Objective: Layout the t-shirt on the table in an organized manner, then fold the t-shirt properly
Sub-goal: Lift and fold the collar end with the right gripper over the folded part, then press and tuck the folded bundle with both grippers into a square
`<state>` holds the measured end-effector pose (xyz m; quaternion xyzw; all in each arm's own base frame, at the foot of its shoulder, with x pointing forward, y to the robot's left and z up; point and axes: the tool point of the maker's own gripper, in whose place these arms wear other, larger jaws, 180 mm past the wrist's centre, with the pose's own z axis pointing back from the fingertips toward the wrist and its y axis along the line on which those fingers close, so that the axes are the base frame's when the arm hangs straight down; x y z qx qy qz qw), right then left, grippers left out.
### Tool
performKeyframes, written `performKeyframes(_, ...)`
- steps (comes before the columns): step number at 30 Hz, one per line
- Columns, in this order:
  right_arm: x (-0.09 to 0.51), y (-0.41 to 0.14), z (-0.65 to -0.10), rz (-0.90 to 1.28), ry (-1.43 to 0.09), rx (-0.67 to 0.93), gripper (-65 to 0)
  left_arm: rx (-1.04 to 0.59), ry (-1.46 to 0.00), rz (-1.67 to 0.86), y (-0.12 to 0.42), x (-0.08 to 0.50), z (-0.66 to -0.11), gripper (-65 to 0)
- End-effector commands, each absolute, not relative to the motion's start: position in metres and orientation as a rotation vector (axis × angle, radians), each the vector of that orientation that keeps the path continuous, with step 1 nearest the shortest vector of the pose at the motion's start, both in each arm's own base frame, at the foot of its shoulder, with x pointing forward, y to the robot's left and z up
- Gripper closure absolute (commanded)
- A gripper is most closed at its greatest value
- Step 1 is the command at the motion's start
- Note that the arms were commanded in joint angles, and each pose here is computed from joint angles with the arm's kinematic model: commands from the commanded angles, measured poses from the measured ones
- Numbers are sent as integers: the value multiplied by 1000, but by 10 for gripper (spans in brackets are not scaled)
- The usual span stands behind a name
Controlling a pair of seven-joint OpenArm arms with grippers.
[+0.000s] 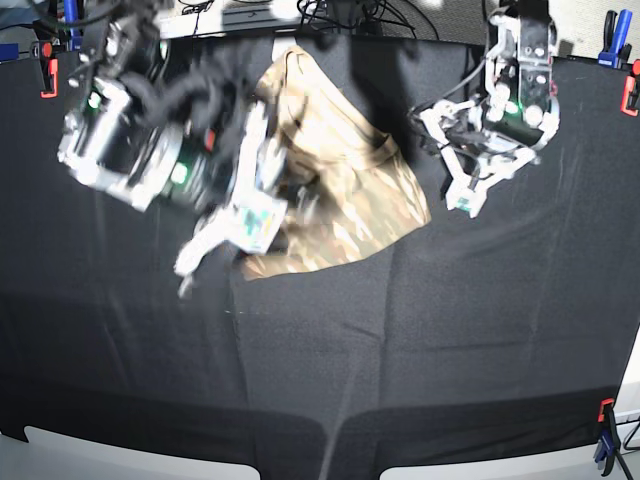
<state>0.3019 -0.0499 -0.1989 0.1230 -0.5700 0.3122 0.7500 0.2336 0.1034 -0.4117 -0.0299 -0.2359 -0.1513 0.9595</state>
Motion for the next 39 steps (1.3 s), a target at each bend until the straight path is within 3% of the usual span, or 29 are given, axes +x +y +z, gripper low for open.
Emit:
performKeyframes(1,312,-55,-181,674,-1315,218,-202,-110,-556,-339,92,245,-391,-311)
performKeyframes(4,334,-74,-179,641,-1330,96,-207,-207,-656,-386,71,251,-357,-311)
performKeyframes(7,356,-84,-195,619,-1293,65,-274,-345,-739,-426,45,248,-324,-311)
performKeyframes(9,375,-92,-209,589,-1247,55,-276,-462,-759,-453,26,239,-314,-311)
performKeyframes(15,432,-110,-234,484,-1113,94,-276,-770,-717,-420,-13,203,-300,-311)
performKeyframes(22,469,-122,-277,412,-899,159,-276,-1026,-618,-595,-89,143,-282,-311)
performKeyframes(25,472,-126,-298,388,-825,179,-276,-1021,-612,-689,-113,126,-282,-311)
performKeyframes(31,458,-116,-342,400,-698,281,-276,-831,-628,-651,-118,137,-318,-311)
performKeyframes(39,451,-100,-351,402,-689,395,-276,-717,-526,-664,-109,139,-376,-311)
